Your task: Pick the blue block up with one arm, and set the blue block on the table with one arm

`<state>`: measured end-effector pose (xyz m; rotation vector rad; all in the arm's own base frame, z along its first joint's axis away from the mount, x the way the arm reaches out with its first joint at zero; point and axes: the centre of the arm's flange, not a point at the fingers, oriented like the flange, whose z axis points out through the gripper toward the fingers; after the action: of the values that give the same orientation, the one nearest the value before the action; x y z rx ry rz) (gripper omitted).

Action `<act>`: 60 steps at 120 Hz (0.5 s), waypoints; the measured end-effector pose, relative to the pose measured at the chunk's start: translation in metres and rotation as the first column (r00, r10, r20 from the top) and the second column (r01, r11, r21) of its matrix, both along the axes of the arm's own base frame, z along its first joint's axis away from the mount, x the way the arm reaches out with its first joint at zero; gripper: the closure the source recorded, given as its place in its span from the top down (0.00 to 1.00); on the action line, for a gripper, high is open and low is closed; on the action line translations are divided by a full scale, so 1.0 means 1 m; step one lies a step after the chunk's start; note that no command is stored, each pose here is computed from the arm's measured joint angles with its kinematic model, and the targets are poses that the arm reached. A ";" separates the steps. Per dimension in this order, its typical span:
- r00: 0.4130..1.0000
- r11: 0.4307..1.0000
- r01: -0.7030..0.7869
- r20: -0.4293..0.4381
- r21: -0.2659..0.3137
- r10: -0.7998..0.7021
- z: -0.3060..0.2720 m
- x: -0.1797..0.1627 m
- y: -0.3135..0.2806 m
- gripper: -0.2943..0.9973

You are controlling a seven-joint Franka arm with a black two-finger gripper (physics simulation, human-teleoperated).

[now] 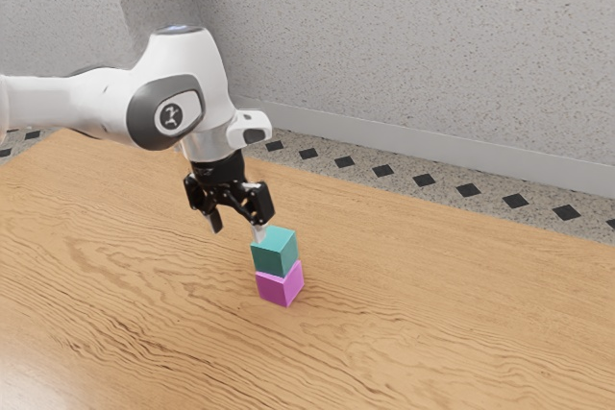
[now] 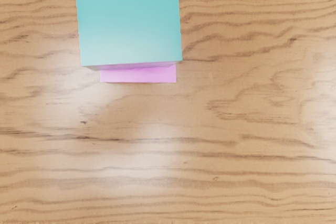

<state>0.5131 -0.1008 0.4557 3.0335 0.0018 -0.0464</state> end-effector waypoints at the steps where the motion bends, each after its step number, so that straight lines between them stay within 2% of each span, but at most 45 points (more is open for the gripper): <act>1: 1.000 1.000 -0.001 -0.003 0.000 0.001 -0.002 0.000 0.000 0.72; 16: 1.000 1.000 -0.017 -0.027 0.003 0.017 -0.025 0.007 0.001 0.72; 37: 1.000 1.000 -0.024 -0.014 0.014 0.024 -0.046 0.043 0.001 0.71; 60: 0.999 0.998 -0.051 -0.017 0.026 0.051 -0.063 0.054 0.018 0.71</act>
<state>0.5671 -0.0831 0.3929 3.0566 0.0820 -0.0696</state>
